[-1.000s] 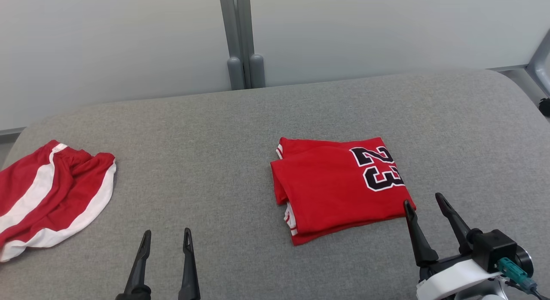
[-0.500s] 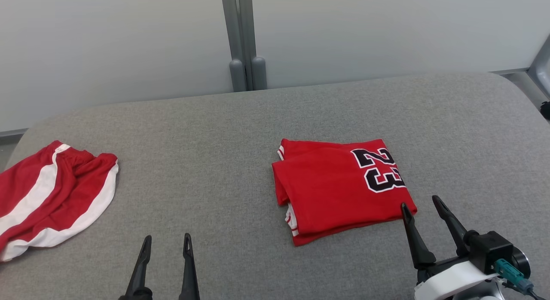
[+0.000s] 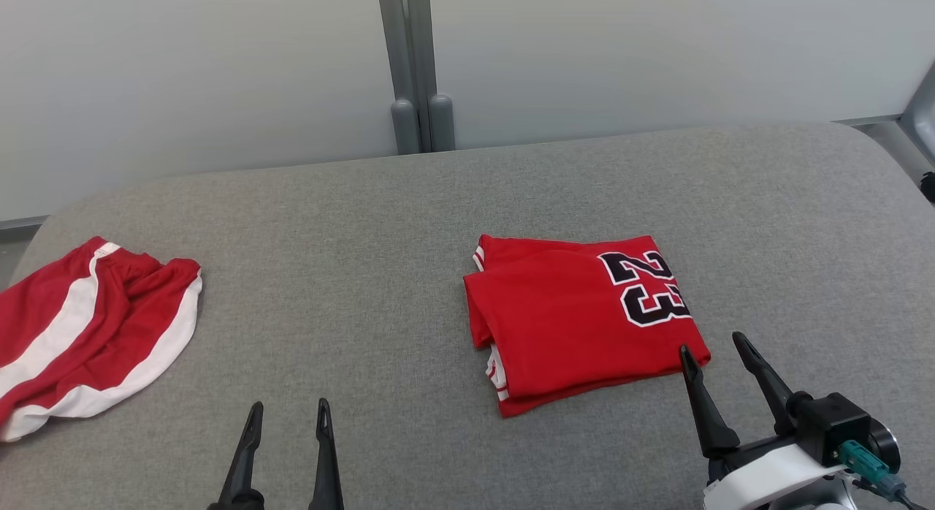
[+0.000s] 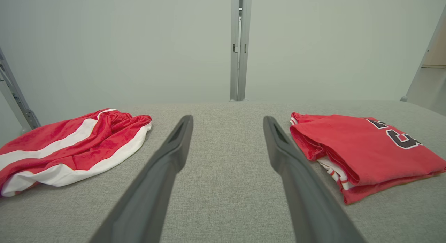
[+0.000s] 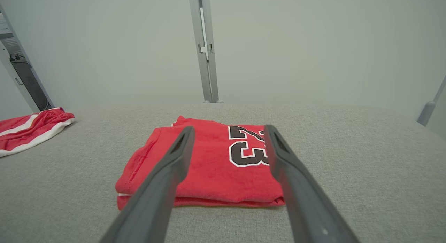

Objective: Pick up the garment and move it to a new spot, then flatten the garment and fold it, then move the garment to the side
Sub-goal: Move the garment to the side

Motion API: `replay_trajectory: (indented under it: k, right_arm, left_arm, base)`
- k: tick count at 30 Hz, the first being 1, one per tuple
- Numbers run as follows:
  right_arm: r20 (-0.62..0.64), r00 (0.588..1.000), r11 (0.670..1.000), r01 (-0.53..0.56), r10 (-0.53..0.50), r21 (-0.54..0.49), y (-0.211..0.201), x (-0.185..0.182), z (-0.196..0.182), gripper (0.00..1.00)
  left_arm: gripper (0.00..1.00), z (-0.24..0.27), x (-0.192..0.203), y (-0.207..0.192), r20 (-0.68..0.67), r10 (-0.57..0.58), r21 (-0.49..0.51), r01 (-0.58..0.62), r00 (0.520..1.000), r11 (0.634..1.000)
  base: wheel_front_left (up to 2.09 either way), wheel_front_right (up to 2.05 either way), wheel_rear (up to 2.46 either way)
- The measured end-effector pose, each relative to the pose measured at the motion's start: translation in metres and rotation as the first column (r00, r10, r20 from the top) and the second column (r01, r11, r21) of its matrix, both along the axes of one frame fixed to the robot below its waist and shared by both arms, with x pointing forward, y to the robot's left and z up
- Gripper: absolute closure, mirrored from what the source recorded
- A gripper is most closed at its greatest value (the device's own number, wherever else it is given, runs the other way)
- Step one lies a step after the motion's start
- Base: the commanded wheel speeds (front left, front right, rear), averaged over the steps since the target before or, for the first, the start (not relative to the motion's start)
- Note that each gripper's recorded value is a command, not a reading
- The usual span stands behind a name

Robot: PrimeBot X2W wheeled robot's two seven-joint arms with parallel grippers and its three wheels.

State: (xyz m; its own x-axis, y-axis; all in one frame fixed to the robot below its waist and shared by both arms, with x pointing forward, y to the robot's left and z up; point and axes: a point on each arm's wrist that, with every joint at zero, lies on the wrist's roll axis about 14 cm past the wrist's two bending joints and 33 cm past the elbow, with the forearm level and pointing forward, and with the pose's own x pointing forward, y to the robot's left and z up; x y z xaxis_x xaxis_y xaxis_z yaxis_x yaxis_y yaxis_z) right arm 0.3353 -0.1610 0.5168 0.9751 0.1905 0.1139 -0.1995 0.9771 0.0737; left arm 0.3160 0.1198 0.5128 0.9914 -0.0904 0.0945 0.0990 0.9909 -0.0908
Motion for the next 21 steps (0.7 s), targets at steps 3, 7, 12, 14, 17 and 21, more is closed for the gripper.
replay_trajectory:
  k: [3, 7, 12, 14, 17, 21]
  right_arm:
    - [-0.013, 1.000, 1.000, -0.010, 0.010, 0.002, 0.002, 0.002, -0.003, 0.00]
    - [-0.032, 0.999, 0.999, -0.034, 0.035, 0.009, 0.005, 0.014, -0.008, 0.00]
    - [-0.063, 0.994, 0.994, -0.083, 0.087, 0.071, 0.007, 0.042, -0.010, 0.00]
    - [-0.078, 0.992, 0.991, -0.089, 0.097, 0.099, 0.000, 0.057, -0.009, 0.00]
    - [-0.162, 0.980, 0.983, -0.085, 0.112, 0.164, -0.012, 0.073, -0.025, 0.00]
    - [-0.309, 0.940, 0.963, -0.059, 0.142, 0.263, -0.029, 0.095, -0.040, 0.00]
  left_arm:
    - [0.00, -0.003, 0.001, -0.001, -0.010, -0.004, -0.001, 0.004, 1.000, 1.000]
    - [0.00, -0.004, 0.005, -0.010, -0.013, -0.031, 0.003, 0.031, 0.999, 1.000]
    - [0.00, 0.006, 0.020, -0.020, 0.018, -0.054, -0.005, 0.055, 0.998, 0.998]
    - [0.00, 0.006, 0.027, -0.025, 0.018, -0.068, -0.010, 0.068, 0.998, 0.998]
    - [0.00, -0.001, 0.034, -0.029, -0.005, -0.079, -0.014, 0.079, 0.997, 0.997]
    - [0.00, -0.008, 0.045, -0.032, -0.024, -0.086, -0.019, 0.085, 0.996, 0.996]
  base:
    - [0.00, 0.00, 0.00]
    - [0.00, 0.00, 0.00]
    - [0.00, 0.00, 0.00]
    - [0.00, 0.00, 0.00]
    - [0.00, 0.00, 0.00]
    - [0.00, 0.00, 0.00]
